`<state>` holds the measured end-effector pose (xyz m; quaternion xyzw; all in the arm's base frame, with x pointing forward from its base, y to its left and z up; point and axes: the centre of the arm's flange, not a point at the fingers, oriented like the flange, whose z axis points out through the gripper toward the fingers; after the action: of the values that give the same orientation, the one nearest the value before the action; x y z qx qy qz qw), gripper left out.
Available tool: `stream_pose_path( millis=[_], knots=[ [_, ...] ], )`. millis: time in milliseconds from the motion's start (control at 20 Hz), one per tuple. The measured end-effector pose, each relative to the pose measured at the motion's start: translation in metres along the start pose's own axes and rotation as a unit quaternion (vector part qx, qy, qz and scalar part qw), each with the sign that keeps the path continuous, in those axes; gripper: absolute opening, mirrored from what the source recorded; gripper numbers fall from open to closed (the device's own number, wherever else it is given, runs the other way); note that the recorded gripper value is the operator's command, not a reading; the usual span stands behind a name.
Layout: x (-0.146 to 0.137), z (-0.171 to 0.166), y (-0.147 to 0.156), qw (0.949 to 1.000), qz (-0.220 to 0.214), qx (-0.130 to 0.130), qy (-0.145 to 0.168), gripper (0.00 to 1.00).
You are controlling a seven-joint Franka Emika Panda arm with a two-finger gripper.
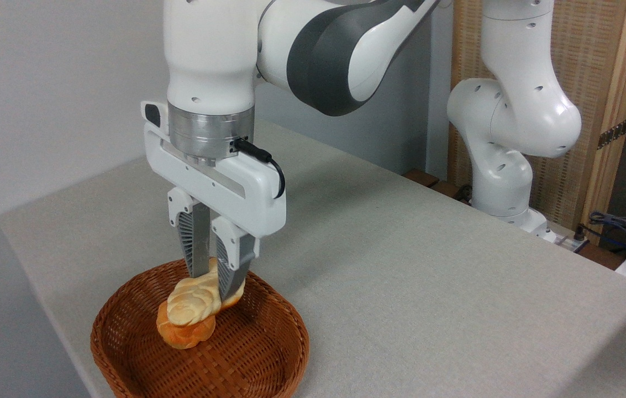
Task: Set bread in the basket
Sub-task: 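Lift the braided roll and carry it over the wicker basket, then open the gripper to release the roll into the basket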
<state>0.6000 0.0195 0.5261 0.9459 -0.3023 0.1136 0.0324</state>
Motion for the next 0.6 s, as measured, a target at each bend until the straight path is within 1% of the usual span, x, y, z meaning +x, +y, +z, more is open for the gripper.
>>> stream_pose_path(
  millis=[100,400,500,600],
  knots=[
    [-0.002,-0.001,-0.003,1.0,0.006,0.001,0.001,1.0],
    [-0.001,-0.004,-0.003,1.0,0.005,0.001,0.005,1.0],
    [0.0,-0.011,0.0,0.9999,-0.002,-0.007,0.015,1.0],
    [-0.003,-0.024,0.008,0.9997,-0.004,-0.024,0.008,1.0]
  ],
)
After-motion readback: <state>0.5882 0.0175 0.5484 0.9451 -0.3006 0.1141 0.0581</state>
